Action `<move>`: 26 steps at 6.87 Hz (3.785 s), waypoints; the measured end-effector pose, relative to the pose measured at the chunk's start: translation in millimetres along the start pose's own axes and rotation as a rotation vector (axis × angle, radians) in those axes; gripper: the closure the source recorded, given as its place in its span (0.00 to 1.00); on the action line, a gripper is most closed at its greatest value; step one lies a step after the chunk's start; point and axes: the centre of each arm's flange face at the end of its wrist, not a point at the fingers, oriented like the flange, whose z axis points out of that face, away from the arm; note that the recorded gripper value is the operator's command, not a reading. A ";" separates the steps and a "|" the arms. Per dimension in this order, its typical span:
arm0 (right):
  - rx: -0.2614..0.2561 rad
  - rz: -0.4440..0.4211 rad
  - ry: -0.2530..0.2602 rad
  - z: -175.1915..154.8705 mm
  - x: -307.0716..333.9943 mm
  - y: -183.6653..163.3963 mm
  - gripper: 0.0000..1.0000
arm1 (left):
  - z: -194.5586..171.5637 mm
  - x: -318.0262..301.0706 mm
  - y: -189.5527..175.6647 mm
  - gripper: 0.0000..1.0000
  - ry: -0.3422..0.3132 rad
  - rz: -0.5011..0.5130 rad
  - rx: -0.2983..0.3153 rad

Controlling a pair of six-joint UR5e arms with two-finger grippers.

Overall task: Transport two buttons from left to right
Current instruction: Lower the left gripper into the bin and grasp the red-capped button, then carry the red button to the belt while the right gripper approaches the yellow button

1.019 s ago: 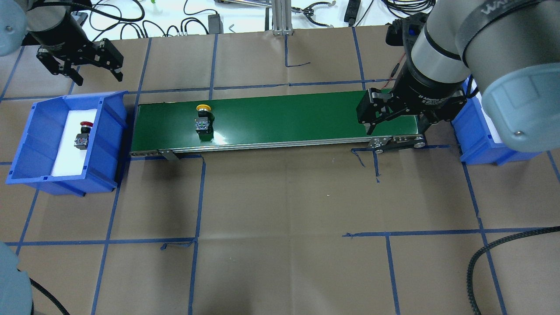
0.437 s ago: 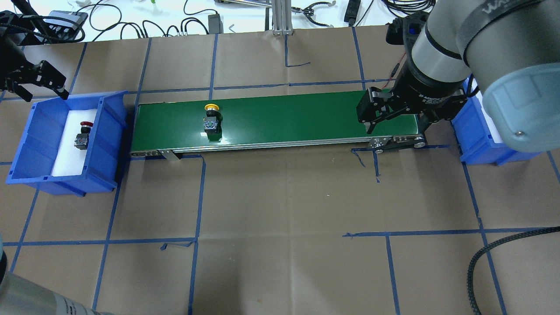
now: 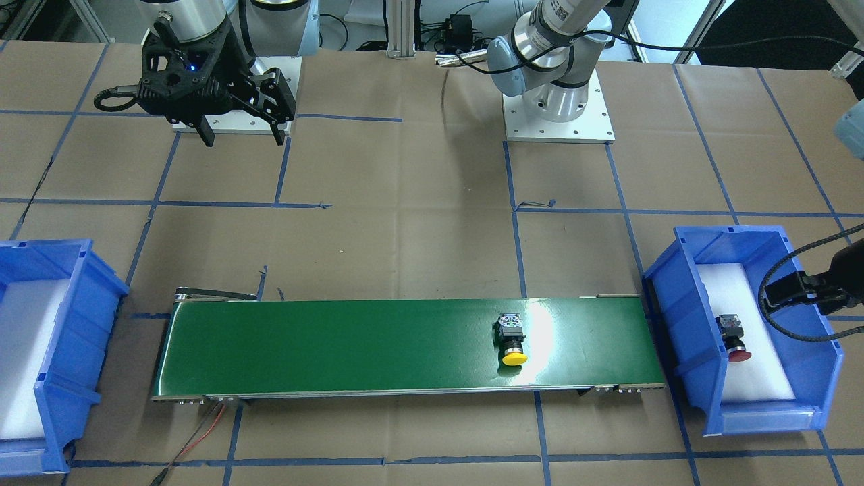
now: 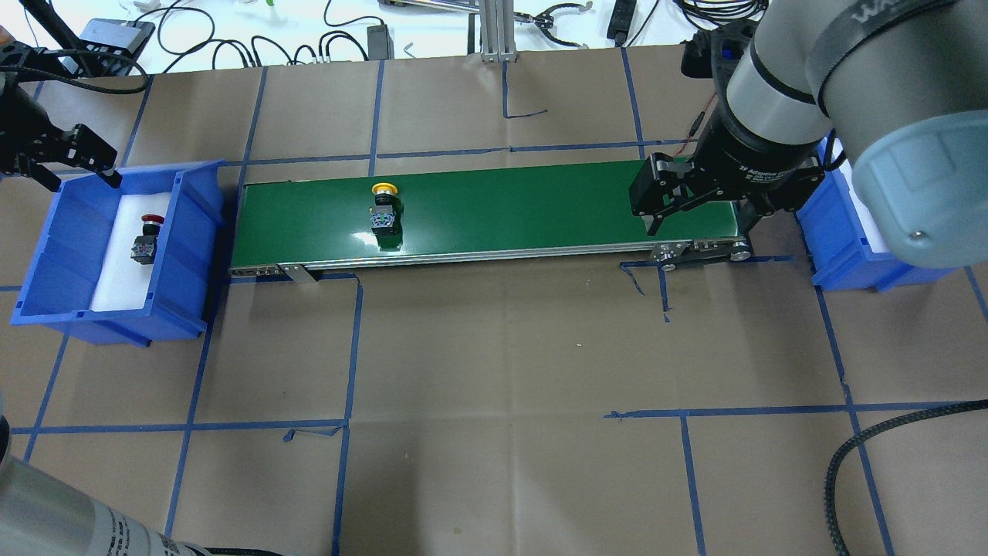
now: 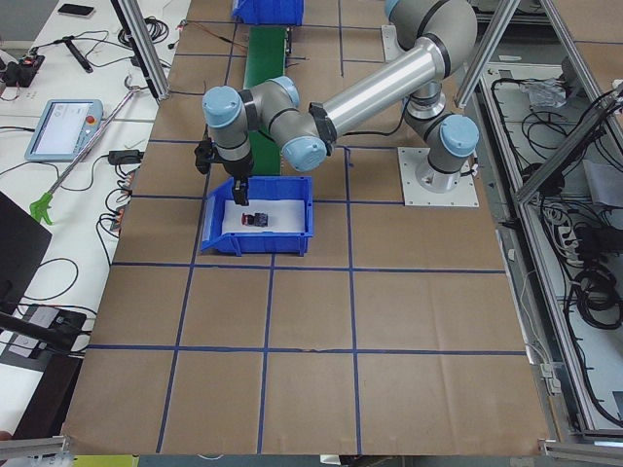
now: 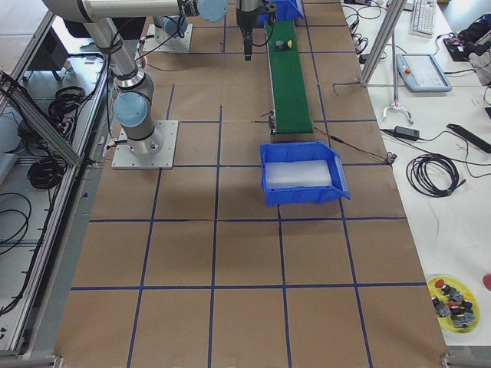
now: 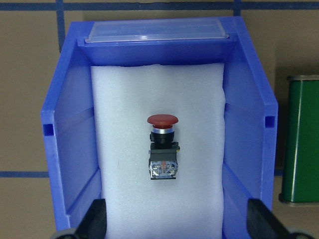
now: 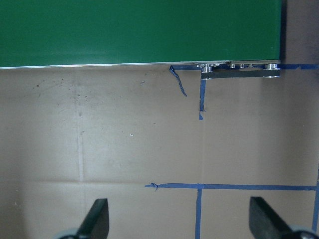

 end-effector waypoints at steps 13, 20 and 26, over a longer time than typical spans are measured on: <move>-0.007 0.001 0.000 2.7 0.1 0.2 0.00 | 138.2 -0.7 1.5 0.81 -0.002 0.004 0.004; -0.008 0.000 0.001 2.6 0.1 0.0 0.00 | 57.4 2.2 8.9 0.94 -0.013 0.005 -0.015; -0.006 0.001 0.000 2.8 0.0 -0.3 0.00 | -68.9 57.9 14.4 0.94 -0.062 0.031 -0.049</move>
